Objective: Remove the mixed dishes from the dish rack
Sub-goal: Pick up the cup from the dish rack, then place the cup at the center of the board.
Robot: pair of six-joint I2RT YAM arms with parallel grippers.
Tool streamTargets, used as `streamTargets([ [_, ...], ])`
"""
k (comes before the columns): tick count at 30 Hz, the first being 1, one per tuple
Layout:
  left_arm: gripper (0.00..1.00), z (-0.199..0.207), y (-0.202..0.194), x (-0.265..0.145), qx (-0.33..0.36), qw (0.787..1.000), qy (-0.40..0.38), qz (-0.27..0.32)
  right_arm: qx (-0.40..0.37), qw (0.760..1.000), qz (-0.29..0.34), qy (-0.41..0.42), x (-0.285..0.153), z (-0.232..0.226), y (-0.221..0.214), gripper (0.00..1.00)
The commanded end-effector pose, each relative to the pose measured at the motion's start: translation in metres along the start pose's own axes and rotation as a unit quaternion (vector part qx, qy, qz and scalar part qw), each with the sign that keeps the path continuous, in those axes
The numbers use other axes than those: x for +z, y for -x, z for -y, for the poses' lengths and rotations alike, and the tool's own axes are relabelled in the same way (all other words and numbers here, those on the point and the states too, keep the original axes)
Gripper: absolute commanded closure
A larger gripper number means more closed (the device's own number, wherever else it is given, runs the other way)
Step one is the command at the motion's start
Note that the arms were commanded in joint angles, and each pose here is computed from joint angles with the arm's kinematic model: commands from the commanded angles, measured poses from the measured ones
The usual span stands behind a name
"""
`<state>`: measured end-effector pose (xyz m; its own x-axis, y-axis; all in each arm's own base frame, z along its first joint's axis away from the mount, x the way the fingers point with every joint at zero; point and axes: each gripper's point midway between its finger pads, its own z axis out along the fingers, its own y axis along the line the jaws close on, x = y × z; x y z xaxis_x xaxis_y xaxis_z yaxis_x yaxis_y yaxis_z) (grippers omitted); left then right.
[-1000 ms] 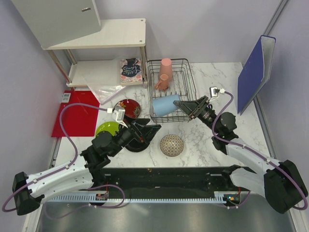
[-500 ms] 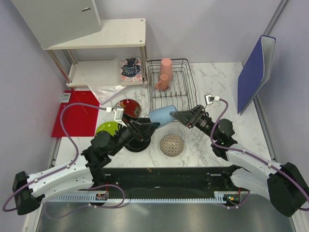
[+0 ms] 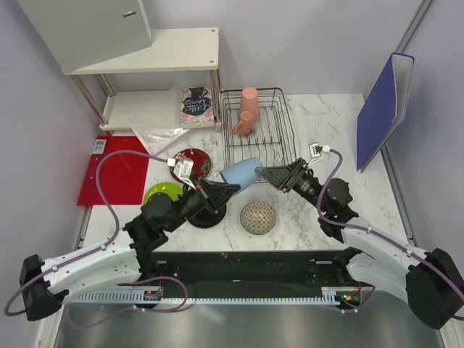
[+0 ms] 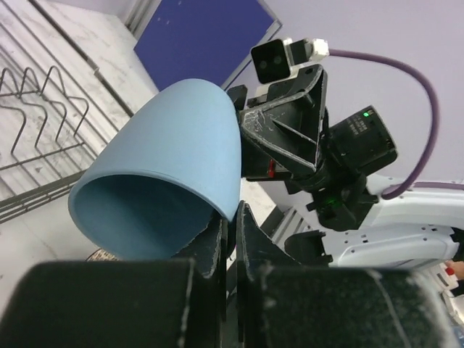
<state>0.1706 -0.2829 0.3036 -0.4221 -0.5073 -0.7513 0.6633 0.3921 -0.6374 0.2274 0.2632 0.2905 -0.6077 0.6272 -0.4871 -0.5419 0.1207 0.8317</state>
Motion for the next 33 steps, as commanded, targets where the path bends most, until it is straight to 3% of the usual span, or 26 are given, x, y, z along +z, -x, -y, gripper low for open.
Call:
streamTargets([
  [1, 0.98, -0.002, 0.024, 0.002, 0.037, 0.998, 0.052, -0.003, -0.067, 0.997, -0.020, -0.046, 0.000, 0.006, 0.000, 0.23],
  [2, 0.98, -0.005, 0.025, 0.001, 0.046, 0.997, 0.066, -0.008, -0.092, 0.994, -0.013, -0.058, -0.001, 0.007, 0.005, 0.09],
  [3, 0.98, -0.020, 0.021, -0.004, 0.068, 0.992, 0.104, -0.028, -0.096, 0.990, -0.027, -0.104, -0.006, 0.025, 0.001, 0.02],
  [5, 0.98, -0.020, 0.038, -0.005, 0.089, 0.986, 0.136, -0.027, -0.138, 0.979, -0.003, -0.152, -0.009, 0.031, 0.020, 0.02],
  [8, 0.98, -0.044, 0.061, -0.018, 0.149, 0.959, 0.239, -0.043, -0.171, 0.955, -0.005, -0.242, -0.026, 0.054, 0.030, 0.02],
  [12, 0.98, -0.080, 0.108, -0.043, 0.200, 0.890, 0.408, -0.042, -0.189, 0.913, 0.017, -0.360, -0.055, 0.085, 0.047, 0.02],
  [13, 0.98, -0.095, 0.104, -0.056, 0.210, 0.867, 0.445, -0.076, -0.189, 0.910, 0.020, -0.368, -0.057, 0.087, 0.049, 0.02],
  [15, 0.98, -0.121, 0.111, -0.053, 0.175, 0.852, 0.481, -0.106, -0.187, 0.902, 0.020, -0.389, -0.062, 0.094, 0.049, 0.02],
  [18, 0.98, -0.165, 0.102, -0.051, 0.109, 0.837, 0.510, -0.164, -0.183, 0.898, 0.018, -0.400, -0.064, 0.099, 0.048, 0.02],
  [21, 0.98, -0.188, 0.105, -0.038, 0.080, 0.832, 0.516, -0.186, -0.184, 0.898, 0.006, -0.399, -0.063, 0.099, 0.045, 0.02],
  [23, 0.98, -0.213, 0.086, -0.025, 0.065, 0.820, 0.515, -0.241, -0.189, 0.897, 0.000, -0.399, -0.065, 0.097, 0.044, 0.02],
  [33, 0.98, -0.264, 0.074, 0.027, 0.062, 0.782, 0.519, -0.340, -0.192, 0.886, -0.023, -0.421, -0.066, 0.095, 0.045, 0.02],
])
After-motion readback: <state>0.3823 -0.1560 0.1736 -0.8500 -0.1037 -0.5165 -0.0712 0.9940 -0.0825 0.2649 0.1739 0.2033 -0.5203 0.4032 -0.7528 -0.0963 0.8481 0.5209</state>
